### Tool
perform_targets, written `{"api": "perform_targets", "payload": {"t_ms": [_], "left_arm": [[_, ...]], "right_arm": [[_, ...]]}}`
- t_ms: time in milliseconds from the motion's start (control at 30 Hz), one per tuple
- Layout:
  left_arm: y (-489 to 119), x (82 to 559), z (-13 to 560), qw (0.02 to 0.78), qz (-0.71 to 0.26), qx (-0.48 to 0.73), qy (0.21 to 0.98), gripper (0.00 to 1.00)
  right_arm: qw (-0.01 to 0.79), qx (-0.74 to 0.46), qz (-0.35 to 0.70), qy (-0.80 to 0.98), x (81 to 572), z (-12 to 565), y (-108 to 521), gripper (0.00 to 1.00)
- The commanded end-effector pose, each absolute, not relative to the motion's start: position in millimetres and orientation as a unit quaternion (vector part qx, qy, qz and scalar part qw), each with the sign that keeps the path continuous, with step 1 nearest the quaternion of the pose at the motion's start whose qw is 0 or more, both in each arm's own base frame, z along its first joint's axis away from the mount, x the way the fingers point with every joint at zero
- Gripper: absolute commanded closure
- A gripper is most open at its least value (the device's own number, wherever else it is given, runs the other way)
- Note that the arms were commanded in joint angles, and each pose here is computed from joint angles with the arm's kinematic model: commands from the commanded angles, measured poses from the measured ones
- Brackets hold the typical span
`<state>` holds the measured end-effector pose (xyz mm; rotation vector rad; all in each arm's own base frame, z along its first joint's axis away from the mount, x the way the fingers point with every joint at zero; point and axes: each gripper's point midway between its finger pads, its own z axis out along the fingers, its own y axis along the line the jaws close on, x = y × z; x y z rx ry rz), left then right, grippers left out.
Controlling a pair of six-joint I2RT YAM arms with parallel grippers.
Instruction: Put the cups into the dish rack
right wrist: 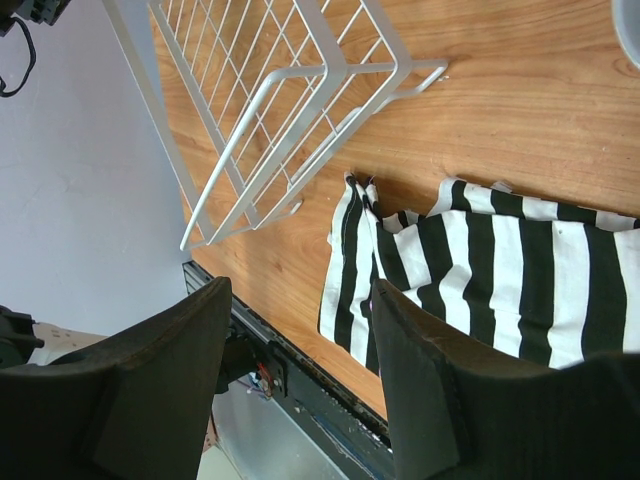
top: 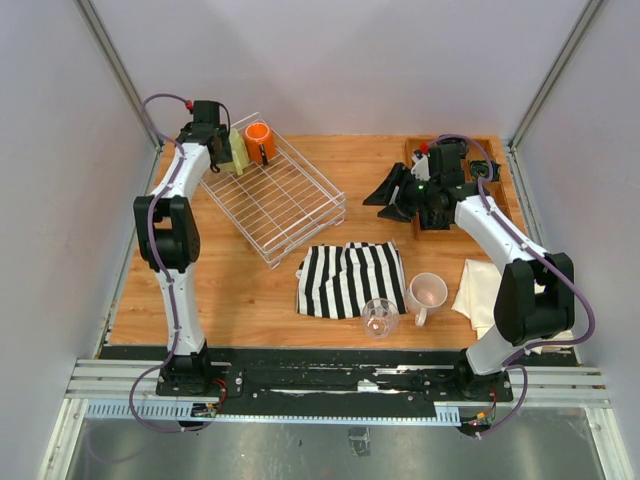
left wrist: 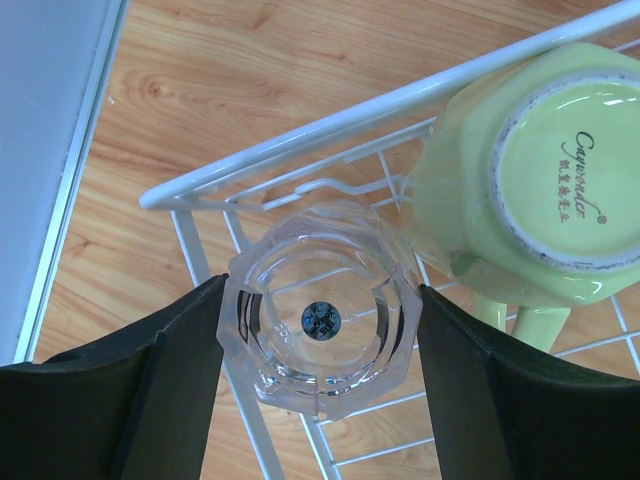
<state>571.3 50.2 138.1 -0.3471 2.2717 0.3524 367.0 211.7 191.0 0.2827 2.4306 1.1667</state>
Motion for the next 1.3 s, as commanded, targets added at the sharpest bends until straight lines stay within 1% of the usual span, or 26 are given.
{"api": "perform_targets", "payload": {"t_ms": [0, 167, 267, 400, 700, 900, 1000, 1133, 1267], "left_arm": [[55, 564, 155, 0.411, 0.136, -0.142, 0.891, 0.26], [51, 566, 165, 0.427, 0.122, -0.136, 0.885, 0.13], [50, 566, 166, 0.428, 0.121, -0.133, 0.886, 0.1], [51, 565, 171, 0.431, 0.121, -0.137, 0.884, 0.09], [51, 557, 200, 0.446, 0.106, -0.15, 0.876, 0.07], [47, 546, 235, 0.469, 0.086, -0.16, 0.864, 0.06], [40, 538, 257, 0.485, 0.06, -0.171, 0.856, 0.06], [18, 525, 278, 0.501, -0.009, -0.176, 0.847, 0.06], [-13, 508, 288, 0.501, -0.066, -0.152, 0.849, 0.06]], "right_arm": [[0.23, 0.096, 0.42, 0.873, 370, 202, 207, 0.41], [0.229, 0.097, 0.419, 0.873, 369, 201, 207, 0.41], [0.23, 0.096, 0.419, 0.873, 368, 201, 206, 0.41], [0.23, 0.097, 0.419, 0.873, 366, 202, 206, 0.41], [0.234, 0.097, 0.412, 0.875, 366, 202, 204, 0.41], [0.243, 0.09, 0.388, 0.885, 364, 200, 196, 0.41], [0.25, 0.083, 0.364, 0.893, 362, 199, 189, 0.41], [0.262, 0.065, 0.323, 0.907, 357, 202, 177, 0.41], [0.247, 0.043, 0.264, 0.931, 338, 194, 160, 0.41]]}}
